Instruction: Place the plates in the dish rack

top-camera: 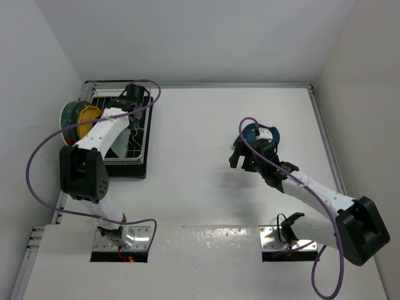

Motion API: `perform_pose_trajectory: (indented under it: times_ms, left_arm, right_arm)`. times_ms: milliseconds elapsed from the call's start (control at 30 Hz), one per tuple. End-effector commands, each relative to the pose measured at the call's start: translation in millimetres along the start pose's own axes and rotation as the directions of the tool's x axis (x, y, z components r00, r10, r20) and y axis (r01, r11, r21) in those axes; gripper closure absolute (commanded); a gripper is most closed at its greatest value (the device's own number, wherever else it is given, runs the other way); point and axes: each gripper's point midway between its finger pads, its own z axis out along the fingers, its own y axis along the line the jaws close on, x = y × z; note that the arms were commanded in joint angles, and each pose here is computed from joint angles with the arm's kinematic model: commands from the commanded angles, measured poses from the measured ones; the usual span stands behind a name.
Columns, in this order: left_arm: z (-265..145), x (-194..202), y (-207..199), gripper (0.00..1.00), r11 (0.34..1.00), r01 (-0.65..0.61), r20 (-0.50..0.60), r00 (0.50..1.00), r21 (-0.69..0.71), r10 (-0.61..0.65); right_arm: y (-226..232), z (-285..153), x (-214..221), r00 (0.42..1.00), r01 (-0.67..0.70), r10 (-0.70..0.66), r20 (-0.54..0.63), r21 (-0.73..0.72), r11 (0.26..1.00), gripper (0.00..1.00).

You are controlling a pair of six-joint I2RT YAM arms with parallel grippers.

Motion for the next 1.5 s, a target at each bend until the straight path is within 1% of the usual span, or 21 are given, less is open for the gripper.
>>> perform_pose_trajectory:
  times_ms: [0,100,133,267,333,500,567,600,700,833,967,1000,1067,1167,1200,1233,1300,1333,1400,1433,1467]
  left_arm:
    - [9.1,8.0,4.1,1.0,1.0,0.013,-0.035,0.999,0.019,-0.013]
    - [7.9,3.3,10.0,1.0,0.999,0.03,-0.03,0.999,0.022,-0.03]
    - [6.0,-2.4,11.1,0.58,0.999,0.041,-0.016,0.999,0.03,-0.041]
    - [-6.9,-18.7,20.0,0.3,0.997,0.055,0.021,0.998,0.062,-0.056]
    - [-12.3,-23.7,24.7,0.23,0.996,0.049,0.029,0.998,0.07,-0.051]
    - [-37.8,-54.9,44.2,0.04,0.989,0.096,0.101,0.989,0.114,-0.108]
    - [-55.2,-68.9,43.0,0.03,0.978,0.095,0.154,0.98,0.188,-0.125]
    - [-59.5,-70.8,41.3,0.03,0.972,0.095,0.167,0.977,0.215,-0.132]
    - [-81.6,-80.1,39.4,0.03,0.957,0.082,0.229,0.962,0.278,-0.149]
    - [-85.8,-72.9,30.3,0.03,0.956,0.047,0.231,0.966,0.289,-0.118]
    - [-82.3,-66.9,33.7,0.02,0.965,0.047,0.212,0.972,0.258,-0.104]
    - [-82.3,-66.9,33.7,0.02,0.965,0.047,0.212,0.972,0.258,-0.104]
    - [-84.9,-70.0,32.8,0.02,0.961,0.038,0.224,0.969,0.273,-0.102]
    - [-98.6,-77.8,25.1,0.02,0.939,0.0,0.267,0.959,0.344,-0.098]
    - [-105.4,-76.3,17.3,0.02,0.925,-0.049,0.277,0.959,0.377,-0.062]
    - [-120.1,-82.7,1.7,0.01,0.881,-0.101,0.318,0.946,0.462,-0.059]
    - [-133.3,-83.1,-20.5,0.01,0.818,-0.196,0.36,0.933,0.541,-0.014]
    - [-150.6,-83.0,-41.8,0.01,0.746,-0.256,0.395,0.919,0.615,-0.01]
    - [-164.3,-81.5,-64.8,0.01,0.666,-0.317,0.425,0.905,0.675,-0.001]
    - [-177.9,-78.4,-86.2,0.01,0.586,-0.359,0.443,0.897,0.726,0.0]
    - [-182.8,-76.7,-99.9,0.01,0.544,-0.379,0.45,0.893,0.748,0.003]
  right_arm:
    - [1.7,-1.3,-18.3,1.0,0.009,-0.009,0.03,0.0,1.0,0.03]
    - [-7.2,-1.8,-27.2,0.999,-0.003,0.002,0.039,0.02,1.0,0.01]
    - [-12.7,-1.8,-29.3,0.999,-0.008,0.006,0.04,0.033,0.999,0.01]
    - [-40.4,-1.9,-43.6,0.998,-0.051,0.049,0.026,0.092,0.994,0.01]
    - [-45.4,-0.1,-49.7,0.998,-0.066,0.066,0.002,0.09,0.994,0.01]
    - [-109.8,13.2,-76.9,0.976,-0.203,0.218,-0.024,0.272,0.94,0.01]
    - [-132.5,16.3,-95.9,0.959,-0.269,0.285,0.004,0.343,0.9,0.01]
    - [-139.6,30.7,-80.4,0.95,-0.265,0.308,-0.056,0.38,0.886,0.01]
    - [-174.6,43.7,-95.1,0.932,-0.319,0.363,-0.012,0.454,0.832,0.01]
    - [-190.2,80.7,-87.1,0.913,-0.327,0.401,-0.069,0.462,0.825,0.1]
    - [-185.2,105.1,-80.4,0.9,-0.348,0.421,-0.111,0.4,0.848,0.29]
    - [-186.1,107.1,-79.3,0.898,-0.353,0.427,-0.109,0.403,0.845,0.39]
    - [-177.7,114.0,-69.8,0.883,-0.377,0.448,-0.141,0.354,0.856,0.49]
    - [-168.7,121.5,-57.3,0.879,-0.393,0.446,-0.167,0.276,0.877,0.7]
    - [-157.0,123.4,-53.2,0.869,-0.409,0.449,-0.208,0.21,0.888,0.91]
    - [-156.3,125.7,-53.9,0.874,-0.407,0.441,-0.207,0.186,0.894,1.0]
    - [-147.0,126.2,-57.8,0.882,-0.4,0.417,-0.217,0.122,0.909,1.0]
    - [-140.3,121.7,-65.9,0.9,-0.378,0.388,-0.197,0.088,0.921,1.0]
    - [-120.2,117.4,-71.2,0.916,-0.35,0.344,-0.209,0.006,0.937,1.0]
    - [-106.1,116.0,-76.7,0.93,-0.329,0.314,-0.192,-0.049,0.943,1.0]
    - [-88.1,108.5,-93.7,0.949,-0.293,0.276,-0.15,-0.108,0.95,1.0]
